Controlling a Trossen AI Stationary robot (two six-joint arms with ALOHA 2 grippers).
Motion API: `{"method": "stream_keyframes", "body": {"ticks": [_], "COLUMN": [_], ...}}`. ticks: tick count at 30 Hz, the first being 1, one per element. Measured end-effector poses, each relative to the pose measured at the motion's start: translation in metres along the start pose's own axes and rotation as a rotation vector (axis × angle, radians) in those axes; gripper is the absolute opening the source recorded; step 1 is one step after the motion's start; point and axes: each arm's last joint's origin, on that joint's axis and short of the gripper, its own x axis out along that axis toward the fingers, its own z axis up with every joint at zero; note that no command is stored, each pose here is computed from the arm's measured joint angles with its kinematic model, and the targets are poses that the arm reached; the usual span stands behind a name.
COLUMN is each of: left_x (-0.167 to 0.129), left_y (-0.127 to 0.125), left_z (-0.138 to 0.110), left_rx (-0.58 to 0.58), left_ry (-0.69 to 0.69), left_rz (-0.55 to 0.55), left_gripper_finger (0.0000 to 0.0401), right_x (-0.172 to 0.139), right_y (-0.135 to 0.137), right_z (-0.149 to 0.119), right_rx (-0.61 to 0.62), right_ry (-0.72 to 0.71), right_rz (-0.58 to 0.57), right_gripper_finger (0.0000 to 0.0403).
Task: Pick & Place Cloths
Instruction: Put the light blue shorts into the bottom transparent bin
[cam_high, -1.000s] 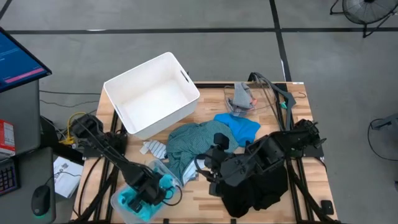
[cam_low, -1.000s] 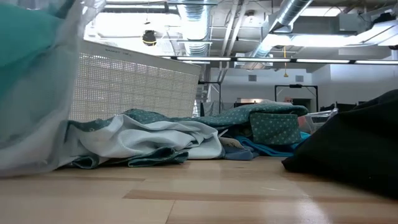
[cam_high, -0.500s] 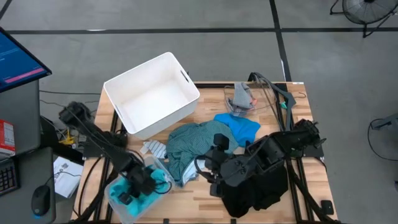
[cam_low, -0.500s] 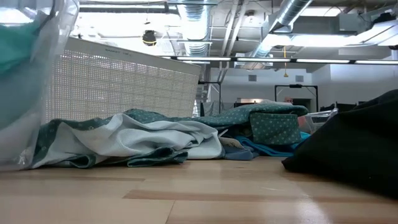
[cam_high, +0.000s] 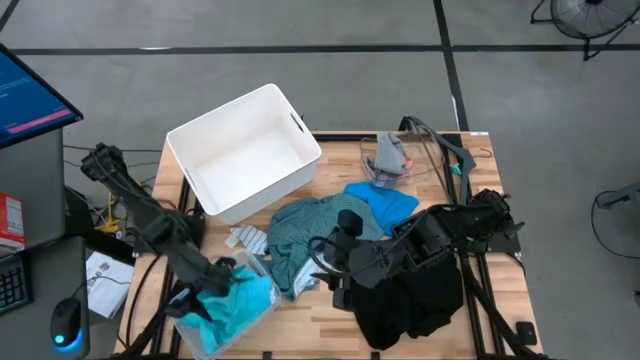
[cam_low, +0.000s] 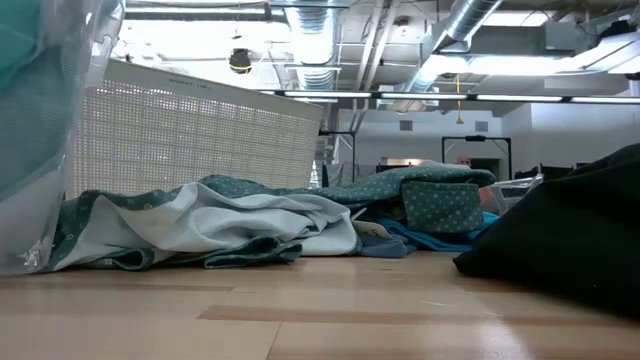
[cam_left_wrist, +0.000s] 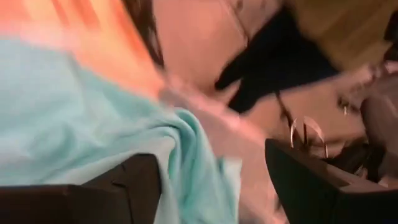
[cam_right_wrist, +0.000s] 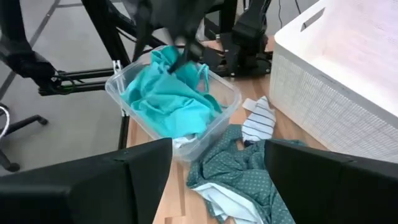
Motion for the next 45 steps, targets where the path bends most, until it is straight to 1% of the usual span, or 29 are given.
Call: {"method": "stream_keyframes", "body": {"ticks": [3,5,7,10,12,15,17,19,20,22,25,31,33,36,38,41,45], "left_x": [-0.023,-0.037,-0.046,-0.048,-0.049,-0.049,-0.050,-0.050,-0.050,-0.050,-0.052,-0.052,-0.048,-0.040,-0.035,-0.026,-0.023], "left_y": [-0.010,-0.013,-0.012,-0.005,-0.003,0.002,0.008,0.014,0.016,0.017,0.018,0.026,0.030,0.035,0.038,0.043,0.047], "left_z": [0.014,0.016,0.010,-0.005,-0.013,-0.024,-0.032,-0.038,-0.041,-0.044,-0.048,-0.062,-0.068,-0.076,-0.079,-0.084,-0.089], "left_rx": [0.089,0.139,0.120,-0.001,-0.029,-0.008,0.020,0.026,0.023,0.021,0.048,0.175,0.176,0.183,0.207,0.273,0.246], "left_ry": [-0.121,-0.141,-0.079,0.071,0.172,0.279,0.337,0.358,0.362,0.362,0.363,0.393,0.412,0.452,0.431,0.401,0.423], "left_rz": [0.032,0.076,0.114,0.157,0.161,0.205,0.283,0.352,0.364,0.358,0.343,0.317,0.319,0.288,0.279,0.269,0.281], "left_gripper_finger": [0.0231,0.0218,0.0209,0.0203,0.0204,0.0207,0.0208,0.0208,0.0208,0.0208,0.0208,0.0208,0.0208,0.0208,0.0208,0.0208,0.0207], "right_x": [0.000,0.000,0.006,0.017,0.019,0.022,0.030,0.035,0.036,0.037,0.043,0.044,0.045,0.047,0.049,0.050,0.054], "right_y": [0.000,0.001,0.002,0.001,0.000,-0.001,0.002,0.004,0.004,0.002,0.000,0.000,-0.002,-0.006,-0.009,-0.013,-0.021], "right_z": [0.000,0.000,-0.001,-0.005,-0.003,-0.003,-0.007,-0.009,-0.009,-0.008,-0.009,-0.008,-0.007,-0.003,-0.001,0.001,0.003], "right_rx": [0.000,-0.002,-0.005,-0.011,0.002,0.028,0.019,0.009,0.007,0.027,0.063,0.074,0.086,0.116,0.123,0.132,0.142], "right_ry": [0.002,0.005,0.008,0.041,0.043,0.050,0.069,0.077,0.084,0.085,0.112,0.109,0.106,0.086,0.075,0.068,0.066], "right_rz": [0.006,0.010,0.007,-0.002,0.017,0.028,0.026,0.023,0.020,0.041,0.071,0.069,0.068,0.064,0.061,0.055,0.037], "right_gripper_finger": [0.0249,0.0249,0.0249,0.0249,0.0249,0.0249,0.0249,0.0249,0.0249,0.0249,0.0249,0.0249,0.0249,0.0249,0.0249,0.0249,0.0249]}}
